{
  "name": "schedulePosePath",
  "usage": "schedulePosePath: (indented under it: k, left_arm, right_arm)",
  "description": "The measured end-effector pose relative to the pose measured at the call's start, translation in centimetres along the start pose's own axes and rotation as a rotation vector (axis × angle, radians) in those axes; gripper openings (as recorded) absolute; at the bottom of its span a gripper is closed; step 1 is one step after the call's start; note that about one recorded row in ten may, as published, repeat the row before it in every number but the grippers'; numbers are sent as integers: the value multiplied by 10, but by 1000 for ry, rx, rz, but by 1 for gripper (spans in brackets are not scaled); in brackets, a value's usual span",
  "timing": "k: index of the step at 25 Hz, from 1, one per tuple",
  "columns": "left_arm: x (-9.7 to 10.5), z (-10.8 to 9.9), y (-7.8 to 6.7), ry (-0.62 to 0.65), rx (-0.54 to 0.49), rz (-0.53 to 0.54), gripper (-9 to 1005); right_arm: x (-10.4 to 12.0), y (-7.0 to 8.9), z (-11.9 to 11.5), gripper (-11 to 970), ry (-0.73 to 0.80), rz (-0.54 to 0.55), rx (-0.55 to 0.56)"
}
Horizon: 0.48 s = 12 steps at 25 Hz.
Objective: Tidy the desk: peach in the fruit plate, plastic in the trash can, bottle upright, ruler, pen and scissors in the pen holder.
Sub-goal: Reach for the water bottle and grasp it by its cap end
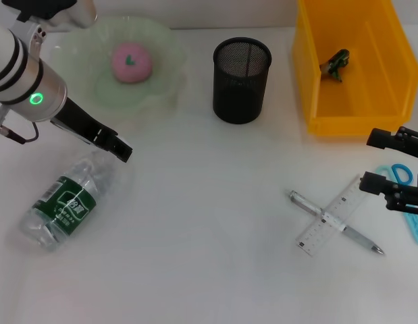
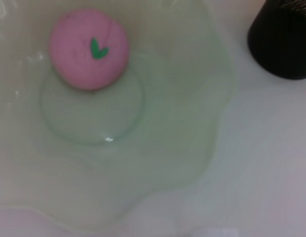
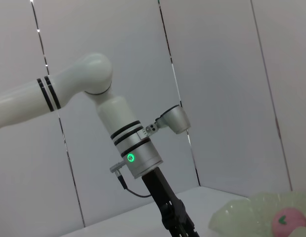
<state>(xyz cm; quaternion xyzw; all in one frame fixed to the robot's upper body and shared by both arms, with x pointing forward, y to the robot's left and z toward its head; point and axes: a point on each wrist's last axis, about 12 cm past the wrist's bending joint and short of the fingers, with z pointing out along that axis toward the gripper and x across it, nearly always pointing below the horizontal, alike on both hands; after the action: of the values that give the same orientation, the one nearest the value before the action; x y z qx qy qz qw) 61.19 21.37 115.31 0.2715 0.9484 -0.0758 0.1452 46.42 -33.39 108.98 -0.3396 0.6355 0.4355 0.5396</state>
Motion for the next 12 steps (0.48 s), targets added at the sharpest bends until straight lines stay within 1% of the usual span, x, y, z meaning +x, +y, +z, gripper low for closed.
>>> schedulePosePath:
  k: [3,5,12]
  left_arm:
    - [0,2,1,-3,-2,-2,829]
    - [0,7,3,-13,-10,-7,829]
    - [2,16,6,-19,-15,-20,829]
  right_arm:
    - [2,-2,1,798,3,7,13]
    - [2,-2,1,798,4,8,17]
    - [2,-3,1,797,3,6,22]
